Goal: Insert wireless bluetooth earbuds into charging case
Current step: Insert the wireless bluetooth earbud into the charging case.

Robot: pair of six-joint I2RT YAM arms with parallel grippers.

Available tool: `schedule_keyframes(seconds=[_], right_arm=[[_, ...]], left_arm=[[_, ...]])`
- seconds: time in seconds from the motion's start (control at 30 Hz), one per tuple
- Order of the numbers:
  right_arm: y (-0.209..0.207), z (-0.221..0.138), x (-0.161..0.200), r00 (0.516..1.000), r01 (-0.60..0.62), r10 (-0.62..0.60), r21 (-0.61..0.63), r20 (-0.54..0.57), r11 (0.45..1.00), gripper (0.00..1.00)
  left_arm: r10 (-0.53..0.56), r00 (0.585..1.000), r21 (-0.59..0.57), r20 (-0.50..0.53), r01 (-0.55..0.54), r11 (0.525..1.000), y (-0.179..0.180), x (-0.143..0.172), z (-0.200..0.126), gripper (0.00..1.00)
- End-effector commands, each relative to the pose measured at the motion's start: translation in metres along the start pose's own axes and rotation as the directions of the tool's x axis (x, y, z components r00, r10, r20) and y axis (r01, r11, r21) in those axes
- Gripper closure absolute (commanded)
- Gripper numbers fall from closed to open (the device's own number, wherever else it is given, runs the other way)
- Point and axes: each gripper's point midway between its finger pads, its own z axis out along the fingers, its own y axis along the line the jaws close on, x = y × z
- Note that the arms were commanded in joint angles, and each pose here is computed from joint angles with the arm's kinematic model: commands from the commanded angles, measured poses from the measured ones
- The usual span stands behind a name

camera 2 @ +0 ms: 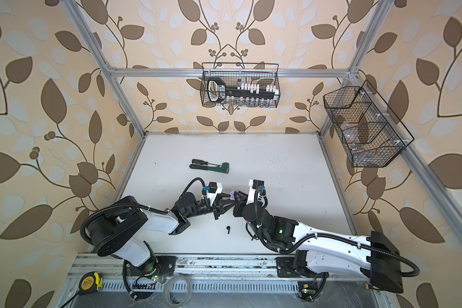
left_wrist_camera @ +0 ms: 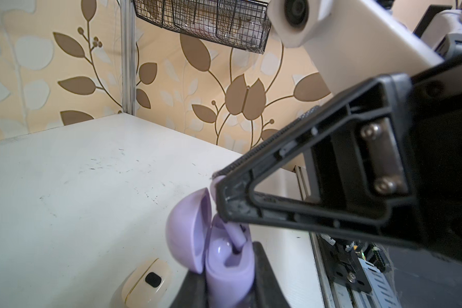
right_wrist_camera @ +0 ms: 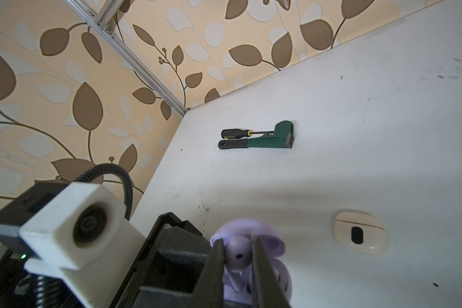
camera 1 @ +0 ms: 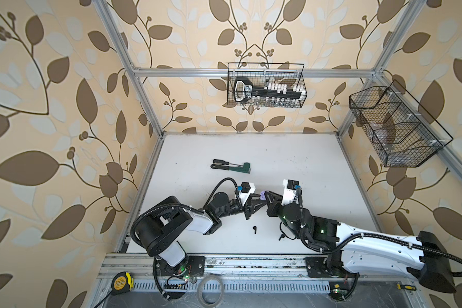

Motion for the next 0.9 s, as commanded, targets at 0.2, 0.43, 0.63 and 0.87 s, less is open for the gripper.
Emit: schedule_keyframes(seconds=[0.2,0.43,0.63,0.87], right_arm=[[-0.016,-0.008,0.019,0.999,0.006,-0.005,0.019,-0.037,1.0,0.82],[-0.01,-0.009,0.024,0.998,0.013,-0.012,0.003,-0.054,1.0,0.76],[-0.008,-0.012,0.019,0.999,0.026,-0.026,0.001,-0.047,1.0,0.61],[-0.002,-0.023,-0.004,0.998,0.055,-0.055,0.004,-0.022,0.998,0.48]], left_arm=[[0.064,0.991,0.014,0.117,-0.066,0.998,-0.011,-0.036,-0.003,1.0],[0.077,0.99,0.017,0.121,-0.079,0.997,-0.013,-0.037,-0.005,1.0],[0.096,0.989,0.033,0.115,-0.101,0.994,-0.016,-0.035,-0.006,1.0],[0.132,0.985,0.052,0.109,-0.138,0.989,-0.022,-0.032,-0.009,1.0]])
